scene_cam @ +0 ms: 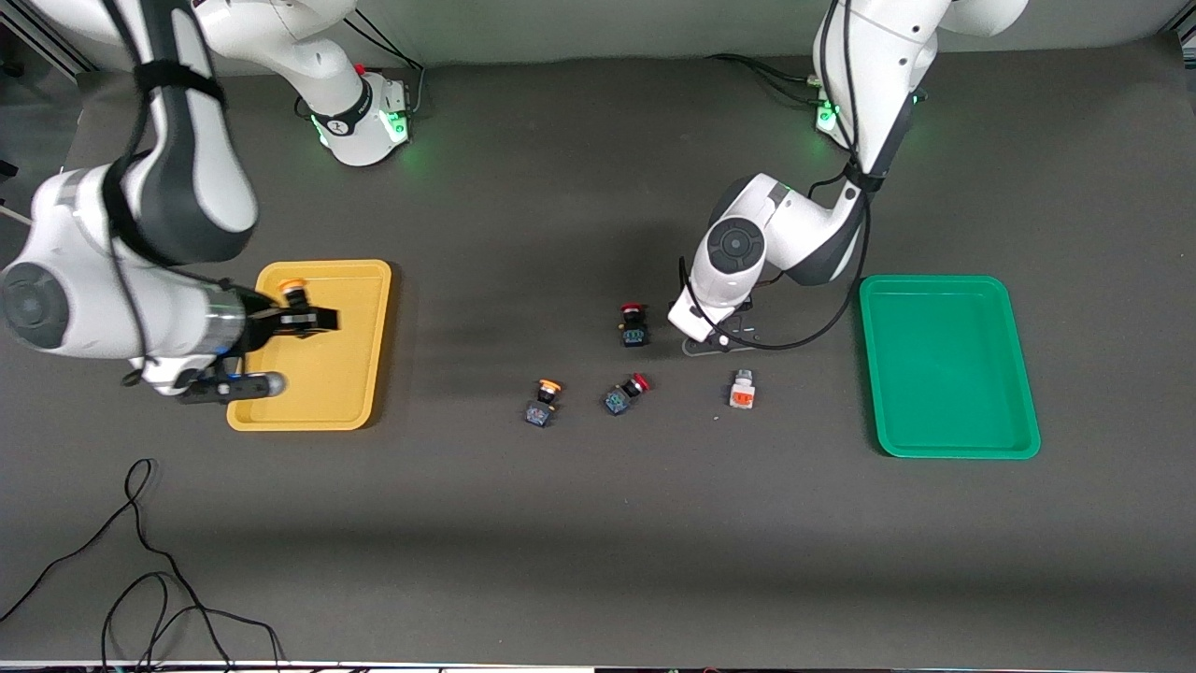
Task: Place green and yellow buttons in trays
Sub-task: 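Place the buttons in the yellow and green trays with both grippers, then release the buttons and grasp a second black and white button with both grippers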
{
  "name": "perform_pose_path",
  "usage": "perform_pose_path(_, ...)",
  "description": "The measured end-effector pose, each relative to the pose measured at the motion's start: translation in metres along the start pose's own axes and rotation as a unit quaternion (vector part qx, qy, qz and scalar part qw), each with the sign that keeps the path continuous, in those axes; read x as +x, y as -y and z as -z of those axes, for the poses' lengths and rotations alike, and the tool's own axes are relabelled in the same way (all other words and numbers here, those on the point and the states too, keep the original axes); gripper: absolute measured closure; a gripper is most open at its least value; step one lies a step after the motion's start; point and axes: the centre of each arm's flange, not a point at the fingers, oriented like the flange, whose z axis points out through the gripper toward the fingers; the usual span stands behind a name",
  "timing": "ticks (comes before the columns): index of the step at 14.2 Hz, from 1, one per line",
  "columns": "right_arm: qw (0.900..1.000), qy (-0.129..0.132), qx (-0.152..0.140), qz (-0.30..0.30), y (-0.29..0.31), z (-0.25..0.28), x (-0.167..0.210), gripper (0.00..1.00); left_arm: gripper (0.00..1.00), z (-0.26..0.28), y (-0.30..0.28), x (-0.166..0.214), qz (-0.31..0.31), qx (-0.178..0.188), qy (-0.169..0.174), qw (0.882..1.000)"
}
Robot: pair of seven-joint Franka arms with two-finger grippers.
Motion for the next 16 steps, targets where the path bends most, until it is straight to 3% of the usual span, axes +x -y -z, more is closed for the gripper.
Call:
perform_pose_path(3, 1.0, -0.017, -0.016, 0.008, -0.065, -0.051, 0.008, 0.55, 0.59, 0.094, 0.021, 0.034, 0.03, -0.012, 0.01, 0.999)
perform_pose_path(5, 0.999, -0.034, -0.034, 0.022, -0.1, -0.096, 0.01, 0.55, 0.59, 0.142, 0.067, 0.056, 0.024, -0.015, 0.015, 0.999)
perform_pose_path(8, 0.996, -0.049, -0.063, 0.04, -0.139, -0.151, 0.01, 0.55, 0.59, 0.161, 0.179, 0.101, -0.004, -0.013, 0.047, 0.999)
perform_pose_path(11, 0.995, -0.051, -0.078, 0.039, -0.156, -0.182, 0.008, 0.55, 0.59, 0.144, 0.307, 0.144, -0.019, -0.004, 0.044, 0.999)
perform_pose_path(12, 0.995, -0.05, -0.08, 0.039, -0.157, -0.185, 0.009, 0.5, 0.59, 0.129, 0.33, 0.152, -0.021, 0.001, 0.037, 0.999)
perform_pose_path(16, 0.995, -0.051, -0.078, 0.038, -0.148, -0.181, 0.012, 0.11, 0.59, 0.038, 0.334, 0.163, -0.04, 0.009, 0.012, 0.999)
